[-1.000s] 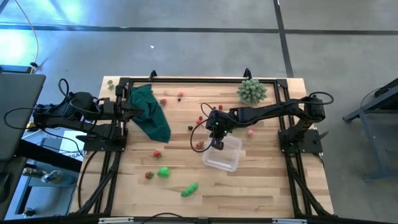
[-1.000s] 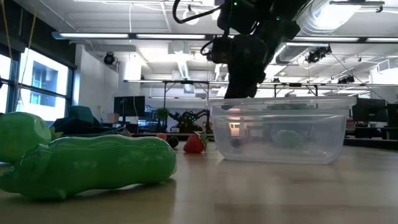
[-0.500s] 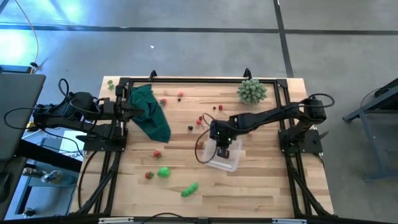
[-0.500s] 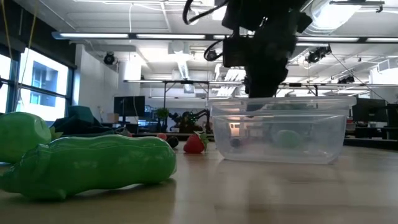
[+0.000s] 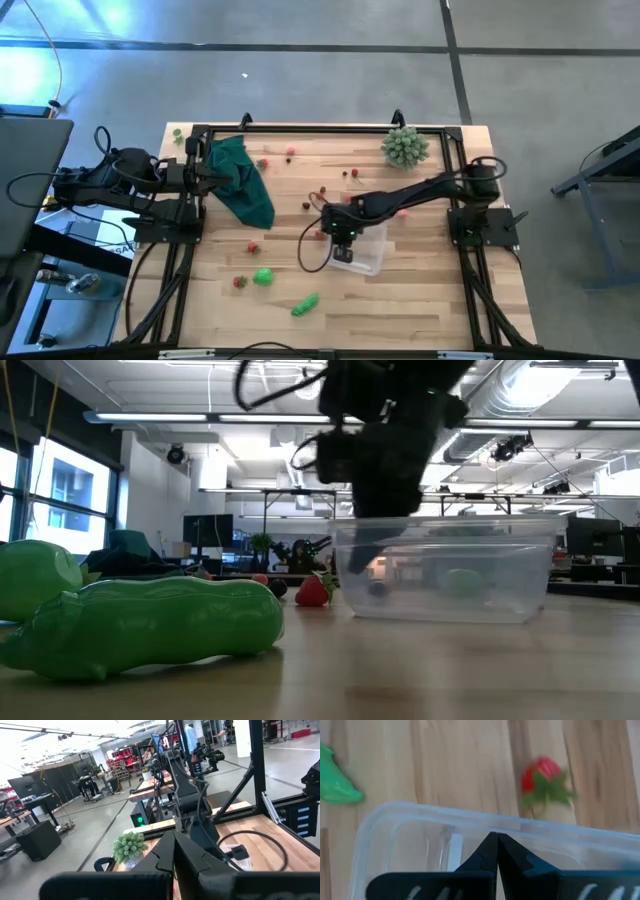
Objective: Pick and placing Produce into tupperware
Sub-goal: Move the container to the center of the table, then put the green cabbage into the container
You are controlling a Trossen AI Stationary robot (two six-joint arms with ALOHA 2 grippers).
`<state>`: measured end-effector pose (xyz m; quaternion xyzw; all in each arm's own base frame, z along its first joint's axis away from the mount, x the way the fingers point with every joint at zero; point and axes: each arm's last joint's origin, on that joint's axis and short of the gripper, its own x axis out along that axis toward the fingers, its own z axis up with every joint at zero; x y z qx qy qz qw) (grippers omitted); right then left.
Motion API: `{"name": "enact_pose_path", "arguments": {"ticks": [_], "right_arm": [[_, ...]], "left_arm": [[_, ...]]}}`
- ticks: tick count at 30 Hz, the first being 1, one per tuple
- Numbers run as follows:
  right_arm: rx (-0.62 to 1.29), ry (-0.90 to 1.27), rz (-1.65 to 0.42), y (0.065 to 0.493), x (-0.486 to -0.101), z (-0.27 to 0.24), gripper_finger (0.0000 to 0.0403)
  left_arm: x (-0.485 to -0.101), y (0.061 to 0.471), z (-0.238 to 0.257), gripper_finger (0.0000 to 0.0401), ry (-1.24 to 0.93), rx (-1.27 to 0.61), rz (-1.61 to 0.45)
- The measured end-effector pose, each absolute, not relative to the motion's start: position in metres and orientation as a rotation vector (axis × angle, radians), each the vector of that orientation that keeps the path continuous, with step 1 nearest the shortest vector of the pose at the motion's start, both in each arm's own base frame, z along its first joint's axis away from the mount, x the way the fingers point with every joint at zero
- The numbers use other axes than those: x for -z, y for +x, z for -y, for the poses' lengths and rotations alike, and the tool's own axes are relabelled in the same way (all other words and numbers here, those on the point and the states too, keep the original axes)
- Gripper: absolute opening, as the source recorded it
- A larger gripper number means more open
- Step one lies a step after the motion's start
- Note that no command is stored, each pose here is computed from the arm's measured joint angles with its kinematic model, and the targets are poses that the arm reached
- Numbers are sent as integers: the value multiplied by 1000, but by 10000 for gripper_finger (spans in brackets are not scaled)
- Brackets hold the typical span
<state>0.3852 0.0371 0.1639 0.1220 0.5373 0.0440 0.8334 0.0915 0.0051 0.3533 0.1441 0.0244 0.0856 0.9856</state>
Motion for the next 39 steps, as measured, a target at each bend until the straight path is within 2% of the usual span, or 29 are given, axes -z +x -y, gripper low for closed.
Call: {"name": "enact_pose_path", "arguments": {"ticks": [8, 15, 26, 33, 39], "right_arm": [[-172, 124, -1176, 423, -174, -37, 0], [-171, 111, -1154, 437, -185, -30, 0], [-101, 65, -1154, 444, -234, -26, 0], [42, -43, -1192, 438, -281, -17, 0], [212, -30, -1211, 416, -313, 2, 0]], "left_arm": [[-353, 91, -5, 1, 287, -172, -50], [-353, 91, -5, 1, 285, -172, -50], [-353, 92, -5, 1, 285, -172, -51], [-353, 92, -5, 1, 285, -172, -51], [-353, 92, -5, 1, 285, -172, -50]]}}
